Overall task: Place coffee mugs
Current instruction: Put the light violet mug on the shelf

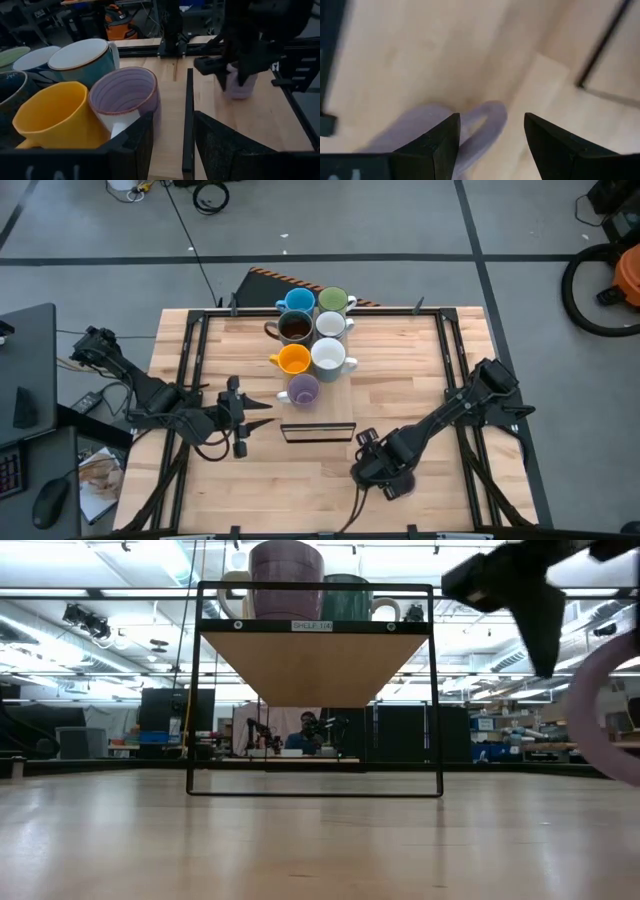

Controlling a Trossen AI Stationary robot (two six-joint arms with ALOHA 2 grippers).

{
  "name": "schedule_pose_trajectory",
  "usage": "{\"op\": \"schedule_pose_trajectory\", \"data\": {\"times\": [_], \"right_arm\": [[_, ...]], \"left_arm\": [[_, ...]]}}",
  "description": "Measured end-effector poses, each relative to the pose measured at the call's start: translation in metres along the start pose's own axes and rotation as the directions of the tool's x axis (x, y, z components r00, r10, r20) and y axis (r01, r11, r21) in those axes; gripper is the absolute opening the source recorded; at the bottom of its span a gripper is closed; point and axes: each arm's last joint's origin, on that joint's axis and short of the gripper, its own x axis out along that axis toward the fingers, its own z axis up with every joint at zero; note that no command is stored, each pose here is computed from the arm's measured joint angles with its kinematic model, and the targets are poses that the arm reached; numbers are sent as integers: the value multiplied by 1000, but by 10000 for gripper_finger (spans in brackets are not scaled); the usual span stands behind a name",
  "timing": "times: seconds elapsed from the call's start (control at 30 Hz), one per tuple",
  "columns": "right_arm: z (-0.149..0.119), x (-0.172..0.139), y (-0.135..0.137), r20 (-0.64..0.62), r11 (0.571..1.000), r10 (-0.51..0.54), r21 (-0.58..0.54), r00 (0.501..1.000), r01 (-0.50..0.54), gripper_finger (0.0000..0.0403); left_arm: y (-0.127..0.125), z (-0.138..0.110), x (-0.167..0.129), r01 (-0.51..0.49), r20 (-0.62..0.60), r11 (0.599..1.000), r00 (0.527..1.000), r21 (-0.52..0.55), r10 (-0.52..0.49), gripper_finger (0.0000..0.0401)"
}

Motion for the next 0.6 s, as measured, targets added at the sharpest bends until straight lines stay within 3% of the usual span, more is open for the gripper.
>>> {"op": "schedule_pose_trajectory", "data": {"times": [0.33,0.6], "right_arm": [[-16,-1,-22,-180,985,-92,130,979,116,226],[-24,-3,-27,-271,983,-99,124,957,137,226]], "left_arm": [[0,0,0,1,-3,1000,1000,-21,-1,144],[0,0,0,3,-4,1000,1000,-22,-3,144]]}}
